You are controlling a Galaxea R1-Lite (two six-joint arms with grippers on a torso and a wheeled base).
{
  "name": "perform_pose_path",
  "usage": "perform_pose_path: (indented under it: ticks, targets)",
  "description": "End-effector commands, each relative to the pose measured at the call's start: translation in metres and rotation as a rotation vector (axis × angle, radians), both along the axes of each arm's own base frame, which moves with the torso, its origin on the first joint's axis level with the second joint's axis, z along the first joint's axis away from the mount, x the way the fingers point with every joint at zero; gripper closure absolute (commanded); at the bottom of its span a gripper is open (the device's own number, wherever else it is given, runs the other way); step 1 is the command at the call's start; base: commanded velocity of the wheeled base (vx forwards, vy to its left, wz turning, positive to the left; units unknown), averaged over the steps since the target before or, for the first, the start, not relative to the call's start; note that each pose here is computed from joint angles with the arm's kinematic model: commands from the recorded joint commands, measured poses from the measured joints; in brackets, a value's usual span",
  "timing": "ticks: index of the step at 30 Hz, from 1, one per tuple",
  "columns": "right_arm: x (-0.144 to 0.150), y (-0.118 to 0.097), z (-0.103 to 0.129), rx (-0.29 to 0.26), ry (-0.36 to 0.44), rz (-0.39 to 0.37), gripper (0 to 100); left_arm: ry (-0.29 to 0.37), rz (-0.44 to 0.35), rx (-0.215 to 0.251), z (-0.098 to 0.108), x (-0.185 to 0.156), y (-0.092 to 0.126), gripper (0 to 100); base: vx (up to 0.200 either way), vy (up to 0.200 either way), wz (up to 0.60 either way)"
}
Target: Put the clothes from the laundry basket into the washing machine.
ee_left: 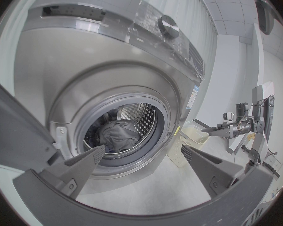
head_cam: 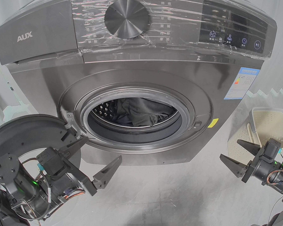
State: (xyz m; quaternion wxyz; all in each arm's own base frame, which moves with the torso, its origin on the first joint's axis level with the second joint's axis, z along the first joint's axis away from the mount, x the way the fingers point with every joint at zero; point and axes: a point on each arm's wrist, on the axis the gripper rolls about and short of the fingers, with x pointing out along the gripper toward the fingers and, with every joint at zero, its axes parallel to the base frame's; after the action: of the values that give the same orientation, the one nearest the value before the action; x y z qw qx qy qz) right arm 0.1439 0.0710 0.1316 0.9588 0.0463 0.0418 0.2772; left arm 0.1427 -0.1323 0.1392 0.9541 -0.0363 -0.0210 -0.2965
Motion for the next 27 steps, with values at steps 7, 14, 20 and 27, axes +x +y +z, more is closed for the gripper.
perform_pose_path:
  ticks: [7,14,20,27]
  targets:
    - [-0.048,-0.033,0.012,0.006,-0.031,-0.131,0,-0.063,0.113,-0.031,0.011,-0.018,0.041,0,-0.200,0.000,0.00]
    - [-0.087,-0.054,0.008,0.010,-0.052,-0.256,0,-0.087,0.210,-0.003,0.018,-0.029,0.066,0,-0.200,0.000,0.00]
    - [-0.115,-0.064,-0.001,0.024,-0.090,-0.305,0,-0.090,0.227,0.021,0.021,-0.053,0.082,0,-0.200,0.000,0.00]
    - [-0.144,-0.070,-0.021,0.026,-0.107,-0.348,0,-0.016,0.317,0.022,0.010,-0.079,0.106,0,-0.200,0.000,0.00]
